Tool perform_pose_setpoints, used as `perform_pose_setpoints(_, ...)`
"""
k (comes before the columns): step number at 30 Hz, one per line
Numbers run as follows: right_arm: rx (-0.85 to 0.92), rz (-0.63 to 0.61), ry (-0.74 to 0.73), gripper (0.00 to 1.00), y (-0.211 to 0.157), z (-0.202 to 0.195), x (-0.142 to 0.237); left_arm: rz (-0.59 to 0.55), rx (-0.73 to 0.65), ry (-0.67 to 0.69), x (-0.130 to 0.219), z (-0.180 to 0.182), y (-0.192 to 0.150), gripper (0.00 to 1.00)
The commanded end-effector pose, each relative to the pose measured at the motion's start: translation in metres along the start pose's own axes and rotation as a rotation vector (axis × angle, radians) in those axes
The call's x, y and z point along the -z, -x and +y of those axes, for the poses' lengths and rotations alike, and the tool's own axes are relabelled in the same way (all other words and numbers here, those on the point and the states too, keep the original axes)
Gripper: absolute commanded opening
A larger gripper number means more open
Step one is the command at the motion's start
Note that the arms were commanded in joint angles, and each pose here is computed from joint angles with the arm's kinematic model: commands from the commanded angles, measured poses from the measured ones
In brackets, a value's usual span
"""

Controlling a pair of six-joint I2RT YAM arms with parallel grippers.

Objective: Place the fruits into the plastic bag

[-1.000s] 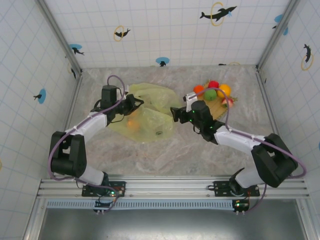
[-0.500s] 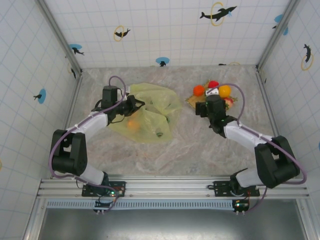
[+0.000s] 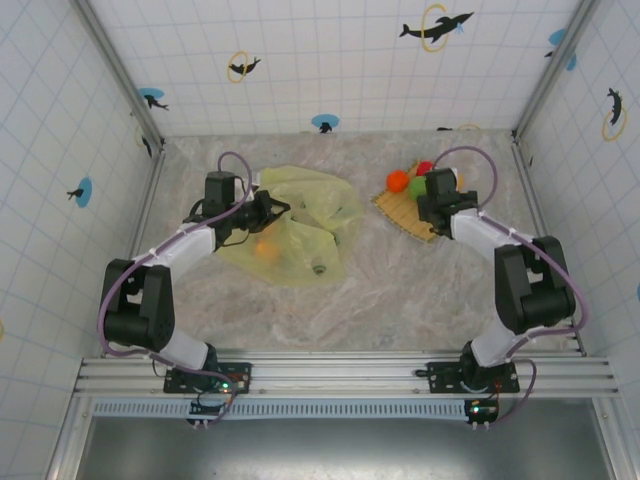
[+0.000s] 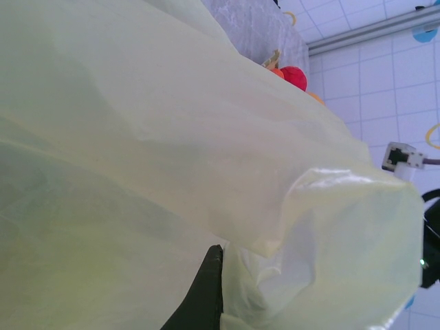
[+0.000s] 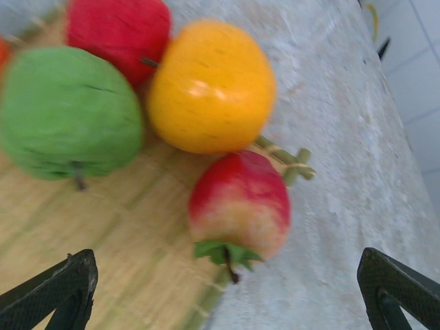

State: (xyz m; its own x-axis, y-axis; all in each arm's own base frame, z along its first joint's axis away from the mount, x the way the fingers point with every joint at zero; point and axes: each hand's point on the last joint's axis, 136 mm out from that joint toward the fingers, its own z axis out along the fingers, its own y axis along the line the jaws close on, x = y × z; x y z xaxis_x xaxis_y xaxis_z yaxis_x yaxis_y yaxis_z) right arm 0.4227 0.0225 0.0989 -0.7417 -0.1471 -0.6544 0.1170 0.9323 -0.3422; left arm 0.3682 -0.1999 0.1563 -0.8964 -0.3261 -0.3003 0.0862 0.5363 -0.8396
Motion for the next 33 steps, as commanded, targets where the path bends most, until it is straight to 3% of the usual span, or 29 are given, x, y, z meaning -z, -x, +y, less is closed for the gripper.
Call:
perform_pose_setpoints(1, 0.016, 0.058, -0.027, 1.0, -0.001, -0.008, -0.01, -0.006, -0.02, -0.023, 0.004, -0.01, 0.006, 0.0)
perform_pose_setpoints(15, -0.064, 0.155, -0.016, 0.91, -0.009, -0.005, -0.058, -0.001, -0.014, -0.024, 0.003, -0.009, 0.006, 0.0)
perform_pose_setpoints(33, -0.089, 0.158, 0.024, 0.63, -0.009, 0.001, -0.076, 0.007, -0.003, -0.022, 0.001, -0.006, 0.005, 0.0)
